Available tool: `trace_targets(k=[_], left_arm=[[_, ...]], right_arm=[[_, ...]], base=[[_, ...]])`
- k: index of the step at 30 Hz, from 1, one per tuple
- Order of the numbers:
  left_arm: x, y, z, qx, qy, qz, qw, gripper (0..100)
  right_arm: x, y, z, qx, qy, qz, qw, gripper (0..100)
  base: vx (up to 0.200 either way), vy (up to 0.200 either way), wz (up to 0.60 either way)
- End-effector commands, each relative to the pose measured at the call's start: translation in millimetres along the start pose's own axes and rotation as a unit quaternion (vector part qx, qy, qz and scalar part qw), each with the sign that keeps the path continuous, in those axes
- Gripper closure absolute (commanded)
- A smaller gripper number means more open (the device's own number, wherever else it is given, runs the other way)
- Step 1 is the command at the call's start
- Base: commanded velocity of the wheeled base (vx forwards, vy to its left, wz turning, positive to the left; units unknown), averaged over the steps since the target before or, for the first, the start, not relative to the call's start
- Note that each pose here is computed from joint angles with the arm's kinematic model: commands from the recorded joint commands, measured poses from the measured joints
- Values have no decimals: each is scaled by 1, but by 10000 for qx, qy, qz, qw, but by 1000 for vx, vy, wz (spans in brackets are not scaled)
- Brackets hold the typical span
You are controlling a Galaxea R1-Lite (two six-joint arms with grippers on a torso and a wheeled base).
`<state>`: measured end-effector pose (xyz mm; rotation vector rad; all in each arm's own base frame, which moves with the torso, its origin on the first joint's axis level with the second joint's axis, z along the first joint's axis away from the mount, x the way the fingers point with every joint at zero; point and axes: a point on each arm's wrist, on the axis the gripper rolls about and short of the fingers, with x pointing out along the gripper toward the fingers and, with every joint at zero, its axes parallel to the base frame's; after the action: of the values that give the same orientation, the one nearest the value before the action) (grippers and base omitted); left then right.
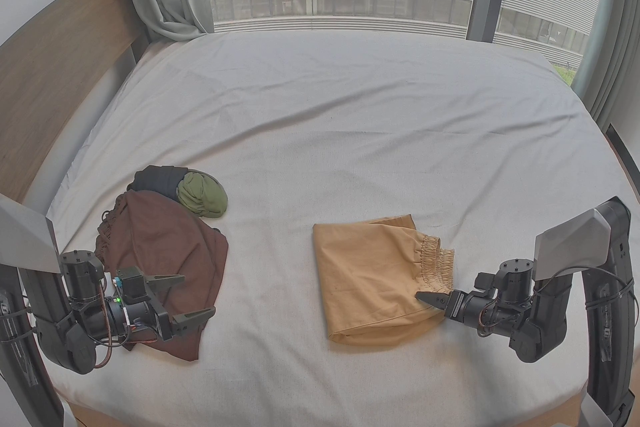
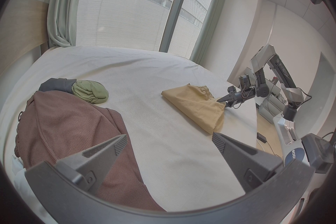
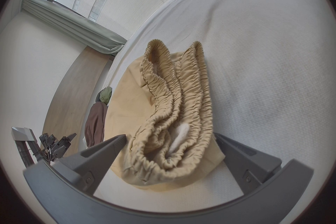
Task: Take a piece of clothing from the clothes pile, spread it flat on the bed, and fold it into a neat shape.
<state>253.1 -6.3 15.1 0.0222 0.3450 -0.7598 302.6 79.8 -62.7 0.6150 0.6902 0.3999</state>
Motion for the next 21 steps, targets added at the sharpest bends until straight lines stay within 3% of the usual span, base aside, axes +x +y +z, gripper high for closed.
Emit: trace_targets(k=[1,21], left_arm=[[0,0,-1,-11,11,-1,10000,0],[0,-1,0,5,13,23,10000,0]], right_arm=[[5,0,-1,-16,-1,14,10000,0],[25,11,0,318,-207,163,9991,0]], base=[[0,0,0],[0,0,0]])
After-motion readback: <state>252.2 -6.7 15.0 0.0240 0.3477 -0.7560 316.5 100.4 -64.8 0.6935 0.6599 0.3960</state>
